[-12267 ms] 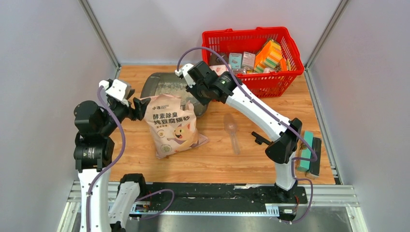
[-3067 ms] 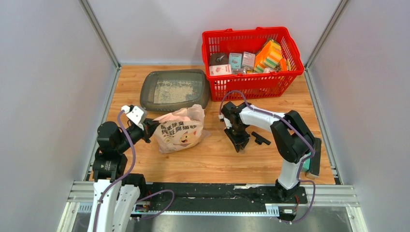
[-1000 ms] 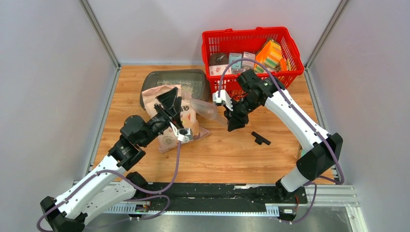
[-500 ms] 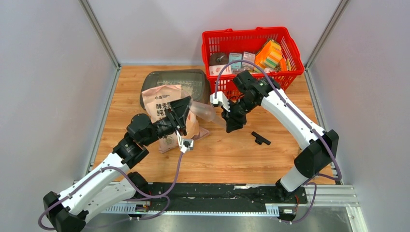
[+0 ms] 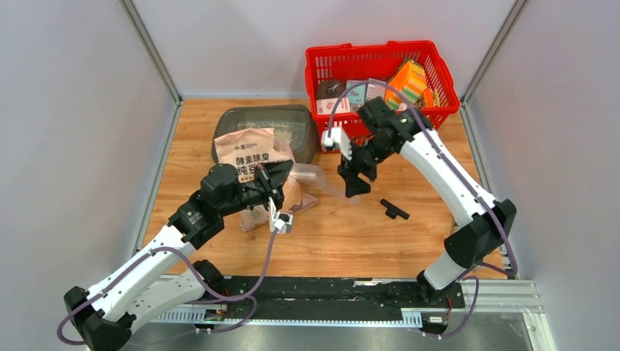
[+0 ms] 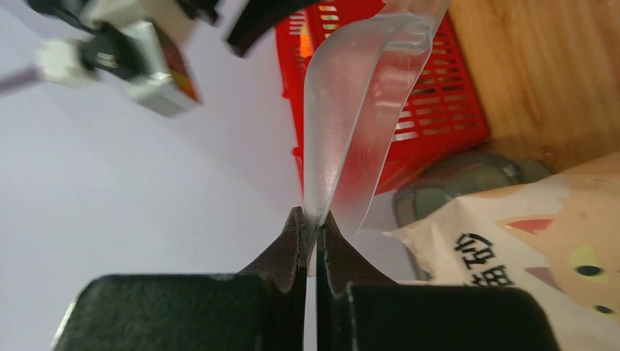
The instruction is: Fill the litter box with clean litter
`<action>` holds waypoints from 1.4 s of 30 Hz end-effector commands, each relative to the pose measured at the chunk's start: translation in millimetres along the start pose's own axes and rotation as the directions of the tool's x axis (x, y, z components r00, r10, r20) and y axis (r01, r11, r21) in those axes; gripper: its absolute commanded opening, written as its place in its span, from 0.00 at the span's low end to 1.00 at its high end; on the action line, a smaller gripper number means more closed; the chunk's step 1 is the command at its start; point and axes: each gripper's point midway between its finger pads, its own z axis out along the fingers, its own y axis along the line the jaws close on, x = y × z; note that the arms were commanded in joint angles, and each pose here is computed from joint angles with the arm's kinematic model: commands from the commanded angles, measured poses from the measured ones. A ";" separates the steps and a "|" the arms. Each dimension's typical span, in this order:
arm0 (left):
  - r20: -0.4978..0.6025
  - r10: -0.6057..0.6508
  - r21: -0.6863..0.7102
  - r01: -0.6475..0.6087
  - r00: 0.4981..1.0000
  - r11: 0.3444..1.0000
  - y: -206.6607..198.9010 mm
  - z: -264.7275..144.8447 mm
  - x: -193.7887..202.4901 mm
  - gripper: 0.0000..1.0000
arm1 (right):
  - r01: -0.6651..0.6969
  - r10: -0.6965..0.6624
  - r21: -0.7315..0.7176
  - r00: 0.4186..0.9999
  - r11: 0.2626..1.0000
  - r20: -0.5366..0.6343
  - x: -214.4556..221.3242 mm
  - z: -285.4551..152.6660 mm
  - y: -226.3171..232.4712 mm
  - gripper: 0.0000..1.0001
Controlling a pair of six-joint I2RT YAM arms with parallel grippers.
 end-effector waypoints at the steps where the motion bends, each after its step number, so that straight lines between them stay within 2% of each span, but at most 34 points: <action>1: -0.108 -0.312 -0.014 0.312 0.944 0.950 11.0 -21.2 12.4 0.00 | -0.065 0.014 0.190 0.967 0.980 0.255 -44.0 -85.9 -19.4 0.72; 2: -0.152 -0.461 0.002 0.467 0.874 0.884 -2.1 -23.6 15.2 0.00 | -0.131 0.054 0.214 0.942 0.968 0.331 -51.7 -101.8 -24.6 0.78; 3: -0.206 -0.535 -0.017 0.543 0.820 0.839 -4.1 -28.0 22.1 0.00 | -0.142 -0.003 0.290 0.893 0.946 0.449 -65.5 -131.8 -35.4 0.89; 4: -0.205 -0.604 -0.054 0.607 0.770 0.793 11.9 -34.0 23.2 0.00 | -0.169 -0.014 0.316 0.864 0.934 0.504 -70.2 -143.4 -40.8 0.93; 5: -0.235 -0.738 -0.035 0.753 0.633 0.657 -5.4 -32.1 18.9 0.00 | -0.202 -0.057 0.362 0.803 0.910 0.593 -87.6 -165.0 -50.2 0.96; 6: -0.224 -0.805 -0.043 0.819 0.550 0.572 -4.2 -33.8 20.3 0.00 | -0.246 -0.043 0.360 0.771 0.900 0.635 -80.3 -169.9 -51.7 1.00; 7: -0.200 -0.899 -0.076 0.908 0.390 0.411 1.5 -31.6 17.7 0.00 | -0.264 -0.051 0.362 0.742 0.894 0.669 -84.1 -176.4 -52.2 1.00; 8: -0.187 -0.935 -0.070 0.945 0.302 0.319 1.0 -31.1 16.1 0.00 | -0.293 -0.038 0.348 0.714 0.891 0.699 -86.5 -180.4 -54.1 1.00; 9: -0.134 -0.967 -0.006 0.976 0.216 0.219 5.0 -30.1 7.2 0.00 | -0.330 -0.005 0.309 0.677 0.892 0.736 -90.9 -184.3 -55.7 1.00; 10: -0.106 -0.984 0.027 0.989 0.145 0.143 10.2 -29.0 2.6 0.00 | -0.352 0.036 0.268 0.661 0.897 0.749 -91.4 -181.5 -56.3 1.00; 11: -0.097 -0.995 0.062 0.998 0.018 0.012 10.6 -23.6 -3.3 0.00 | -0.362 0.065 0.231 0.647 0.903 0.760 -93.6 -180.6 -55.8 1.00; 12: -0.078 -0.996 0.150 0.987 -0.039 -0.050 14.8 -21.8 -17.0 0.00 | -0.382 0.127 0.151 0.612 0.912 0.781 -99.5 -180.9 -50.0 1.00; 13: -0.083 -0.987 0.170 0.974 -0.140 -0.152 15.9 -21.7 -18.4 0.00 | -0.387 0.154 0.114 0.596 0.915 0.788 -101.2 -178.9 -49.3 1.00; 15: -0.084 -0.972 0.281 0.931 -0.218 -0.233 18.3 -14.6 -27.3 0.00 | -0.376 0.161 0.075 0.557 0.923 0.814 -110.3 -183.0 -48.7 1.00; 16: -0.108 -0.947 0.285 0.903 -0.303 -0.322 15.5 -12.5 -27.8 0.00 | -0.412 0.225 0.012 0.521 0.911 0.823 -111.4 -181.0 -49.3 1.00; 18: -0.060 -0.944 0.318 0.890 -0.325 -0.327 23.6 -5.2 -24.3 0.00 | -0.443 0.288 -0.050 0.489 0.895 0.823 -109.1 -171.2 -56.4 1.00; 19: -0.068 -0.926 0.312 0.874 -0.371 -0.373 19.7 -2.4 -23.1 0.00 | -0.456 0.326 -0.087 0.477 0.886 0.816 -108.2 -167.1 -57.5 1.00; 20: -0.040 -0.928 0.307 0.879 -0.372 -0.365 24.0 -0.1 -18.5 0.00 | -0.467 0.343 -0.099 0.472 0.879 0.812 -105.8 -163.3 -59.2 1.00; 21: -0.039 -0.919 0.305 0.871 -0.392 -0.384 23.7 1.5 -16.8 0.00 | -0.467 0.341 -0.099 0.469 0.879 0.814 -106.4 -163.3 -59.5 1.00; 22: -0.052 -0.895 0.299 0.848 -0.442 -0.437 19.9 3.3 -15.4 0.00 | -0.471 0.340 -0.096 0.465 0.877 0.817 -106.4 -163.8 -60.6 1.00; 23: -0.027 -0.899 0.297 0.855 -0.436 -0.424 23.5 4.9 -10.9 0.00 | -0.468 0.339 -0.098 0.463 0.878 0.819 -107.5 -164.5 -59.1 1.00; 25: -0.031 -0.888 0.276 0.850 -0.458 -0.448 20.1 8.7 -4.8 0.00 | -0.462 0.339 -0.104 0.464 0.881 0.818 -109.2 -164.1 -57.1 1.00; 28: -0.038 -0.887 0.277 0.848 -0.461 -0.452 17.7 12.6 -1.5 0.00 | -0.454 0.338 -0.114 0.449 0.883 0.827 -113.7 -168.0 -55.1 1.00; 33: -0.046 -0.893 0.261 0.858 -0.447 -0.443 10.3 15.7 2.2 0.00 | -0.417 0.276 -0.070 0.459 0.906 0.844 -121.8 -184.5 -46.9 1.00; 42: -0.039 -0.886 0.272 0.849 -0.461 -0.454 15.5 27.9 12.5 0.00 | -0.427 0.321 -0.104 0.476 0.898 0.819 -107.8 -163.0 -36.8 1.00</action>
